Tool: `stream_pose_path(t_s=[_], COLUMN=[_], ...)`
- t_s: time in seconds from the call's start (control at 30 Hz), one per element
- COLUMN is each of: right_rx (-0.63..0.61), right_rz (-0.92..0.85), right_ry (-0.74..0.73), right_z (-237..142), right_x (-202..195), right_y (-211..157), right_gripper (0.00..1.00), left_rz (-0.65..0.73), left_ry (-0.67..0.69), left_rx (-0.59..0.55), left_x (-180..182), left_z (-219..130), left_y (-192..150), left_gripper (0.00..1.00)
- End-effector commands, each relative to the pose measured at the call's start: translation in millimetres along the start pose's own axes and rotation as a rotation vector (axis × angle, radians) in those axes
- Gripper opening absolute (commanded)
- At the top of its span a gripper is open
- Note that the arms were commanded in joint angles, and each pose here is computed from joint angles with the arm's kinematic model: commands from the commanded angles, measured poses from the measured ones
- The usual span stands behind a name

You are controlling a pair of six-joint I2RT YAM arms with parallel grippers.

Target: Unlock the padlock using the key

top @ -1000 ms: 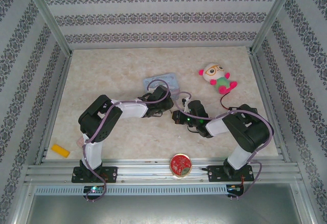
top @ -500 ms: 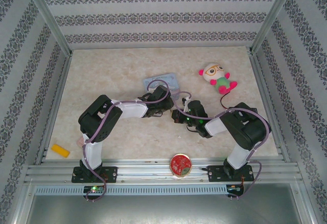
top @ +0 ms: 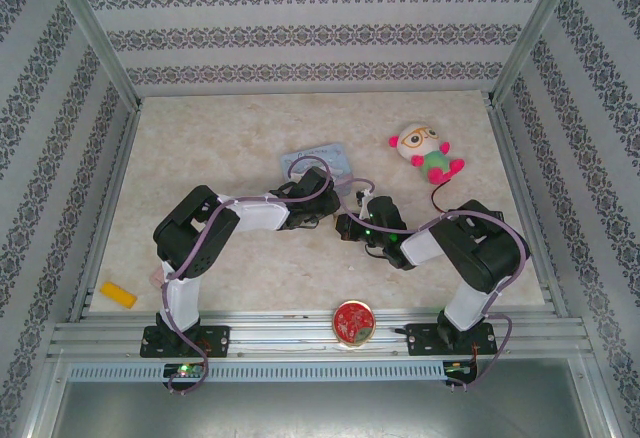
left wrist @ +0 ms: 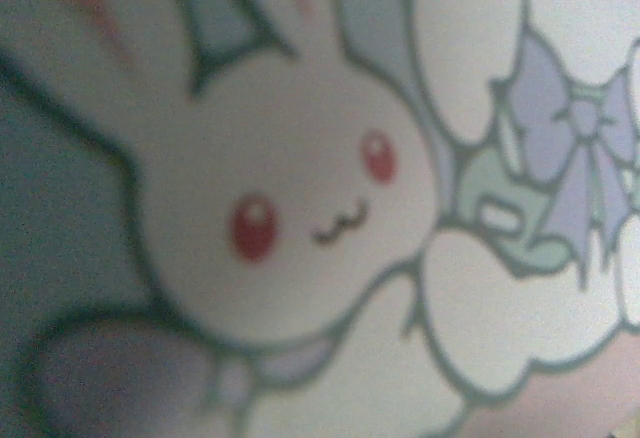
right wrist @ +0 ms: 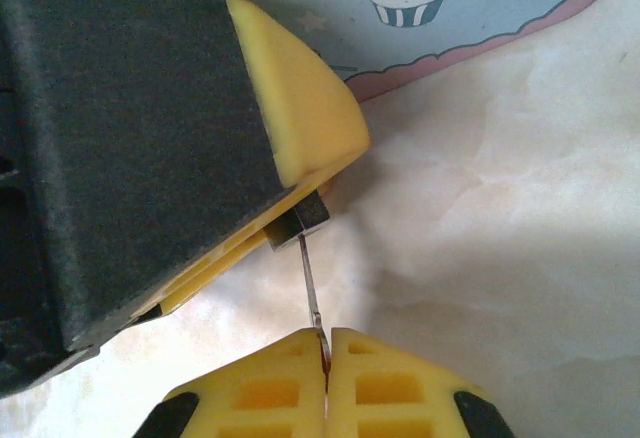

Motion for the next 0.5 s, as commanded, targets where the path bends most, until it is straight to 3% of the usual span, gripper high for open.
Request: stream_pose_path(t_s=[0.0,0.47], right_rx=[-0.028,-0.09], right_rz=[-0.001,-0.046], right_ry=[0.006,0.073], right_z=[1.4,-4.1], right_x=[2.6,20.1], right_y=[3.2,16.2], right_gripper=[0.0,0.0], left_rz=[-0.019,-0.019], left_ry=[-0.028,-0.027], left_rx=[0.012,0.016], left_x=[-4.1,-2.5], left_z=[-4.8,-4.8], left_y=[-2.4,-3.9], left_gripper=[0.01,0.0])
Point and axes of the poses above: each hand's point on the last joint's axis, 136 mm out from that joint toward the fingers, its own z axis out along the fingers, its own x axis along the line the jaws close on, y = z × x, the point moved 3 cm from there along -z, back along the fingers, and after that the axes turned 8 degrees about z, right-handed, at the moved point
